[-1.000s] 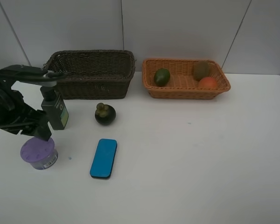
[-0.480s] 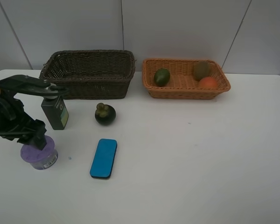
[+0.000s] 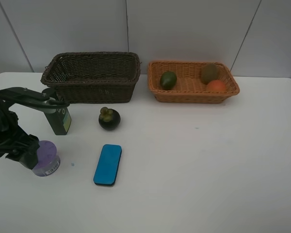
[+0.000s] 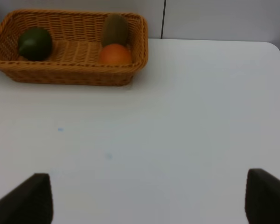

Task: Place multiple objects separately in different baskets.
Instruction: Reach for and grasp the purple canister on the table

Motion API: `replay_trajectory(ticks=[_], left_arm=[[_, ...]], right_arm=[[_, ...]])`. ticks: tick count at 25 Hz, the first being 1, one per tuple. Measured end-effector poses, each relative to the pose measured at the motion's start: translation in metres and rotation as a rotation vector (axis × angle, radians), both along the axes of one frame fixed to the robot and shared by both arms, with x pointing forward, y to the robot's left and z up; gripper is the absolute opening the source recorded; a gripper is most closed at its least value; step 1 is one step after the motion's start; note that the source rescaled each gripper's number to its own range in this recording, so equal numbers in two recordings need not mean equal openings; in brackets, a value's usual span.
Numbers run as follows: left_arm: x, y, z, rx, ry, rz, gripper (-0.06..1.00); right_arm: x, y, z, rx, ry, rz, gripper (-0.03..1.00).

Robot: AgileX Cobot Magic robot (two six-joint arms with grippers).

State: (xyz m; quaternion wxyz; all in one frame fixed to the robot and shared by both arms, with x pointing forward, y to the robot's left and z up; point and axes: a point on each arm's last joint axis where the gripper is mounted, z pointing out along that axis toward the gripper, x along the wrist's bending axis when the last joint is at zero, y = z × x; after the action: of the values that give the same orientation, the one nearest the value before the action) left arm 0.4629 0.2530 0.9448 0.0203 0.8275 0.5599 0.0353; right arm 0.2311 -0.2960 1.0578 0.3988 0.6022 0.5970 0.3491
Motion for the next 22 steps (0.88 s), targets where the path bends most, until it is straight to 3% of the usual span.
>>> replay_trajectory(ticks=[15, 22], left_arm=[[-0.013, 0.003, -0.021, -0.009, -0.037, -0.017, 0.98], [-0.008, 0.001, -0.041, -0.005, 0.005, -0.027, 0.98]], right_arm=[[0.000, 0.000, 0.000, -0.001, 0.000, -0.001, 1.00], [0.000, 0.000, 0.000, -0.001, 0.000, -0.001, 1.00]])
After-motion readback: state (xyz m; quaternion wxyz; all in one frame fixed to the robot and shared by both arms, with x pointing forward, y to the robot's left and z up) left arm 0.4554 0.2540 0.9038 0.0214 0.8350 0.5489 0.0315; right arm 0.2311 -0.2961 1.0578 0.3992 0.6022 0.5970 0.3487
